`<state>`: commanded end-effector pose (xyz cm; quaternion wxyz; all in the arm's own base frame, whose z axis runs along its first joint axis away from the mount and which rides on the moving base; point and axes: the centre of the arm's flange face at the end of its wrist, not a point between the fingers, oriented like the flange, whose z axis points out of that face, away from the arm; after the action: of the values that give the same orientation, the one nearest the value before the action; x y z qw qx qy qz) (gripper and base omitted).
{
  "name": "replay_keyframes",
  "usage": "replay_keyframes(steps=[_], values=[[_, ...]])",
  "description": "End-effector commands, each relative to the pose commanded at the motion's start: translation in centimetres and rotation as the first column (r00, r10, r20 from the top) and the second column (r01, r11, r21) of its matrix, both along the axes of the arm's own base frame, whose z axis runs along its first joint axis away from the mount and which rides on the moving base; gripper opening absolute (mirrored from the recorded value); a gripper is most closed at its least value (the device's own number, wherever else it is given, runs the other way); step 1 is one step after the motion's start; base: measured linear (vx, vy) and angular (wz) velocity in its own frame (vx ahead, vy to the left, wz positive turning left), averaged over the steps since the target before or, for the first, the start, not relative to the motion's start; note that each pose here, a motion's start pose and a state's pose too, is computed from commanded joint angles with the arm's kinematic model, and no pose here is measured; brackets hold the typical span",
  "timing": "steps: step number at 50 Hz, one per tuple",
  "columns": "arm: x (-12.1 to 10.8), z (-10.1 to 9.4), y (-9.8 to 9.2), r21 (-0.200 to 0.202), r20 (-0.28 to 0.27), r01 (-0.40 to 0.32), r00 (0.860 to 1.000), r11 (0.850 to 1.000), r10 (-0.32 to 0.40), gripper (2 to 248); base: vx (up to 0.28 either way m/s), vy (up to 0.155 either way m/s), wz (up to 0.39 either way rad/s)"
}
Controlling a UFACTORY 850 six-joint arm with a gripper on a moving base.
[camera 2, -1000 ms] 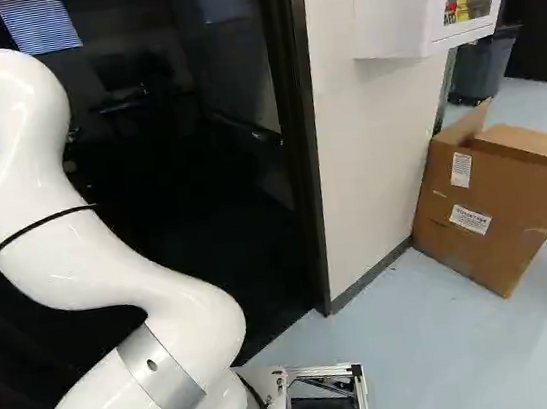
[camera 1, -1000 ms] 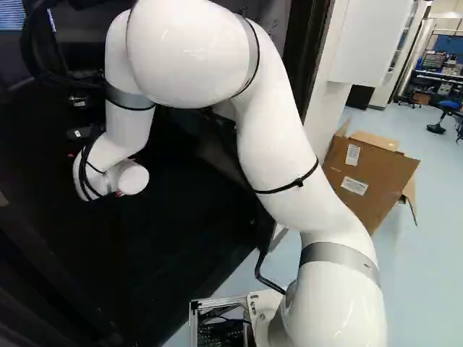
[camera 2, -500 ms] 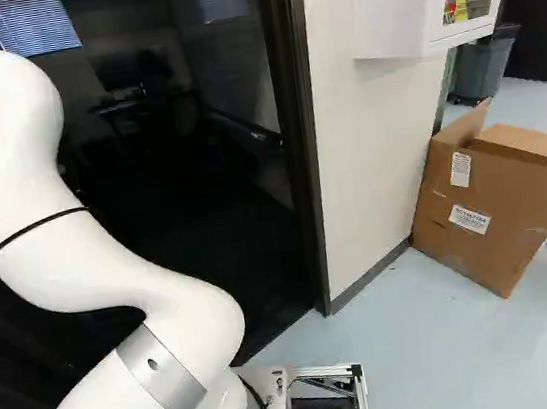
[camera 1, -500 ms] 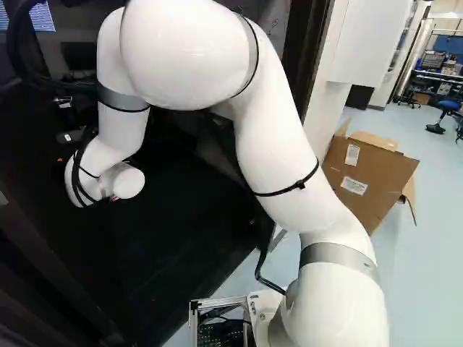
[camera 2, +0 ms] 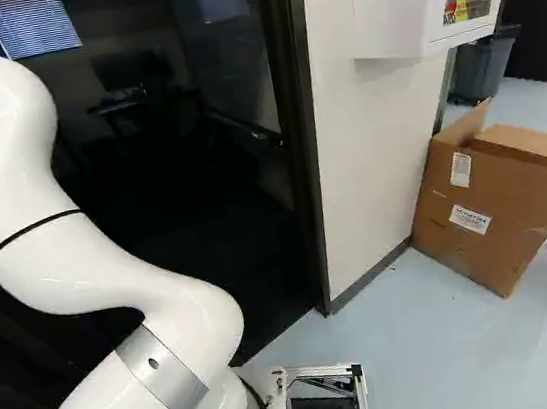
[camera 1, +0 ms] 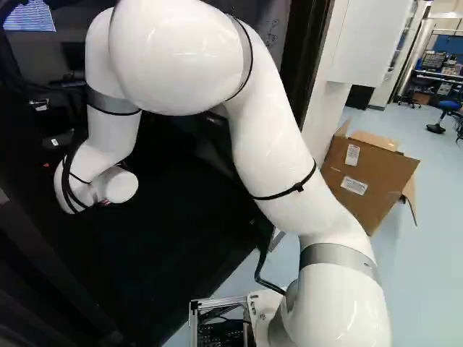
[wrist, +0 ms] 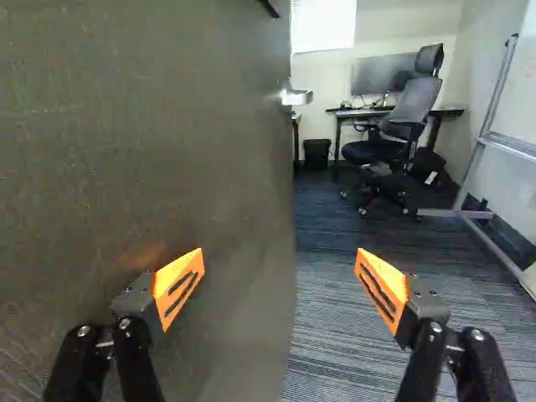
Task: Open the door and move inside
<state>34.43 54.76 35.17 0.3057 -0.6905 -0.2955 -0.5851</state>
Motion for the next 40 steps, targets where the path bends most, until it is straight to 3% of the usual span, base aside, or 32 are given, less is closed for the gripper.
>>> replay_keyframes(steps=[15, 40], values=[[-0.3, 0.0, -0.1, 0.003, -0.009, 0.013, 1.0, 1.0, -0.013, 247, 0.0, 0.0, 0.0], [-0.1, 0.5, -4.6, 0.0, -0.065, 0.141, 0.988, 0.99, -0.141, 247, 0.0, 0.0, 0.0]])
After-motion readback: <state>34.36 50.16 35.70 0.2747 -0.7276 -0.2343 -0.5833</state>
